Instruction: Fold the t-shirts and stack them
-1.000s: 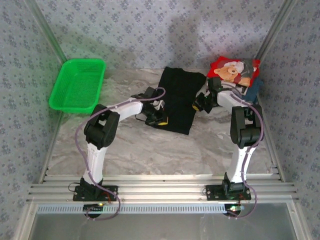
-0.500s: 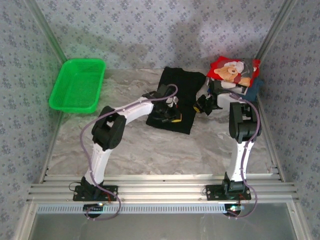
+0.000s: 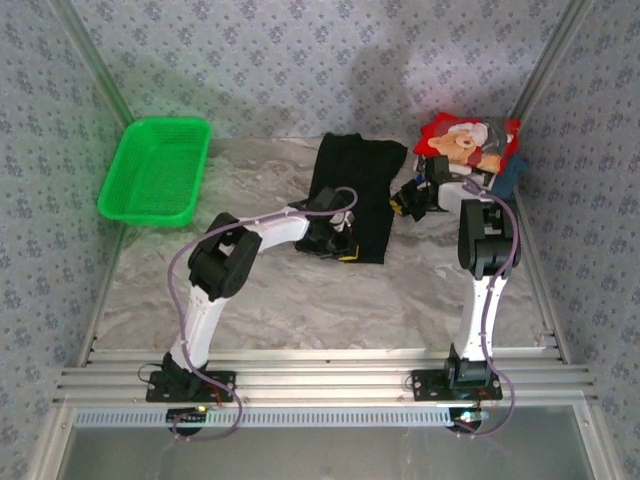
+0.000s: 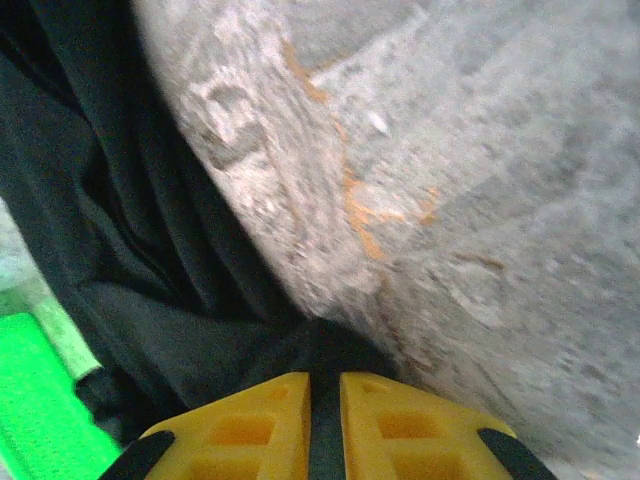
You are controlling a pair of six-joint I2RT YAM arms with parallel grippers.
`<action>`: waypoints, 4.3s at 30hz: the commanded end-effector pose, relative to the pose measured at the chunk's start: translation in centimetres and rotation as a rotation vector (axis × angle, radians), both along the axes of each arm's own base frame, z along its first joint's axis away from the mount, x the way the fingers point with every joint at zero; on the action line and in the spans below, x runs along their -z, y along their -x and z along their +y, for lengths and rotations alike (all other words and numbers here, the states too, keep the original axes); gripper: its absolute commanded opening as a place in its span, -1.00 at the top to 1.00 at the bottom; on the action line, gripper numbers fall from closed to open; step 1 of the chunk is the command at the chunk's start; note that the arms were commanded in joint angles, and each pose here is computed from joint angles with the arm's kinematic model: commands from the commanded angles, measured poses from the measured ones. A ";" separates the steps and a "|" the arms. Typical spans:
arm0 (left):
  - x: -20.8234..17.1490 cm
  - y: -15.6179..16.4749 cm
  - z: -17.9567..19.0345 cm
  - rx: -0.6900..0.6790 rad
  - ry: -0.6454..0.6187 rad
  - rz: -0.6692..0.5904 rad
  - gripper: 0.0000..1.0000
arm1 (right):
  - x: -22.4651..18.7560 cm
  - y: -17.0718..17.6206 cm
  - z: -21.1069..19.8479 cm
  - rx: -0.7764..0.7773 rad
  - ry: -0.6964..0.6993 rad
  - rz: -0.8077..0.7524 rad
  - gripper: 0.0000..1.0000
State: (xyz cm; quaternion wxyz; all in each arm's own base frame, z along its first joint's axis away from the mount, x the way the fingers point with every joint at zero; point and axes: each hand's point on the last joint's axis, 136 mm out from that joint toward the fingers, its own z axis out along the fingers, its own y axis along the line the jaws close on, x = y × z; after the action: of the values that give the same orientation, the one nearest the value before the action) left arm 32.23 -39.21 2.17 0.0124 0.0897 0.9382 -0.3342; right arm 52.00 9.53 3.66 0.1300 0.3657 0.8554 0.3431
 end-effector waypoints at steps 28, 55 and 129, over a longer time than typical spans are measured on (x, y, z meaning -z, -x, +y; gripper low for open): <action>3.6 7.1 6.9 0.019 -0.186 0.128 0.99 | -1.3 8.2 2.0 0.075 -0.260 0.061 0.31; 5.3 9.1 9.4 0.060 -0.305 0.134 1.00 | -1.4 4.3 1.9 0.035 -0.286 0.096 0.95; -8.3 0.0 17.0 -0.446 0.302 -0.015 -0.33 | -2.1 21.4 5.5 -0.400 0.153 0.124 -0.24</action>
State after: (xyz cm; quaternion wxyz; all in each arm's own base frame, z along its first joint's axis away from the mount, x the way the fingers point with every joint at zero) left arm 30.83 -20.80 8.59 0.0883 -0.1384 0.8956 -0.4134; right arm 30.71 15.66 5.96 0.0194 0.2084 0.9346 0.2876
